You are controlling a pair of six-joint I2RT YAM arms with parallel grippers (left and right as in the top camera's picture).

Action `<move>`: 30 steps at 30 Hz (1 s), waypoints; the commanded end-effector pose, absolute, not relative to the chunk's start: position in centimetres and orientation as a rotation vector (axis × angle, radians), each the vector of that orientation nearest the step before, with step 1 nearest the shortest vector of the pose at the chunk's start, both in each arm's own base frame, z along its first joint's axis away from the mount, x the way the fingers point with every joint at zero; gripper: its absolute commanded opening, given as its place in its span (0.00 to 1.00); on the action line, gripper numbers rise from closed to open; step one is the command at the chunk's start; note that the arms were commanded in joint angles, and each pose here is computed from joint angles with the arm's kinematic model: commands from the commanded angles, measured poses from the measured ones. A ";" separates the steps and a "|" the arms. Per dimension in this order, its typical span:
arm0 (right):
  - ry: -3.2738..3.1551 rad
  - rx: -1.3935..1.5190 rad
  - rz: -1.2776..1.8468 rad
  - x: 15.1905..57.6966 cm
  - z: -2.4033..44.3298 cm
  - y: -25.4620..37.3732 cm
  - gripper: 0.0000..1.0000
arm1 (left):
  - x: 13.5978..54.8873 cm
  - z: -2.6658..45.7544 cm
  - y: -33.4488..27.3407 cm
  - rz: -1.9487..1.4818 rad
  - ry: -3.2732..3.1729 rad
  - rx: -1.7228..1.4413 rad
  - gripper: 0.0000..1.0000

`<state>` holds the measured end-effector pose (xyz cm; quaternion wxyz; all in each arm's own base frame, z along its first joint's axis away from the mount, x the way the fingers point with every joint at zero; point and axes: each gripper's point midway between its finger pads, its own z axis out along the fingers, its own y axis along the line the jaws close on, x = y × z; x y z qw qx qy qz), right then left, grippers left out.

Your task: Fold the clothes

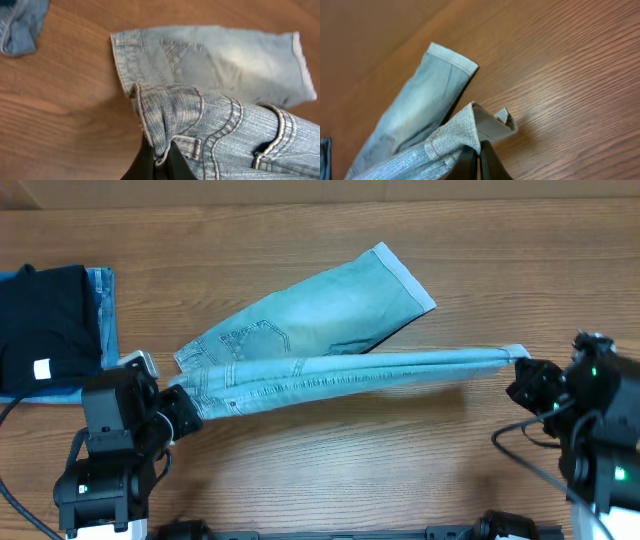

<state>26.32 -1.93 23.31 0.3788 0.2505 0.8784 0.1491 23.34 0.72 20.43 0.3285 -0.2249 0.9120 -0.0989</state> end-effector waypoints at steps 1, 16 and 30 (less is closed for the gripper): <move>2.317 0.606 0.256 28.8 22.3 -3.5 0.04 | 24.3 22.7 4.7 -0.043 2.244 -0.711 0.04; 2.556 0.522 0.164 33.7 20.2 -2.1 0.04 | 30.1 19.3 5.9 0.014 2.302 -0.735 0.04; 2.630 0.266 0.130 38.9 17.9 2.7 0.04 | 31.0 19.3 6.7 0.056 2.275 -0.752 0.04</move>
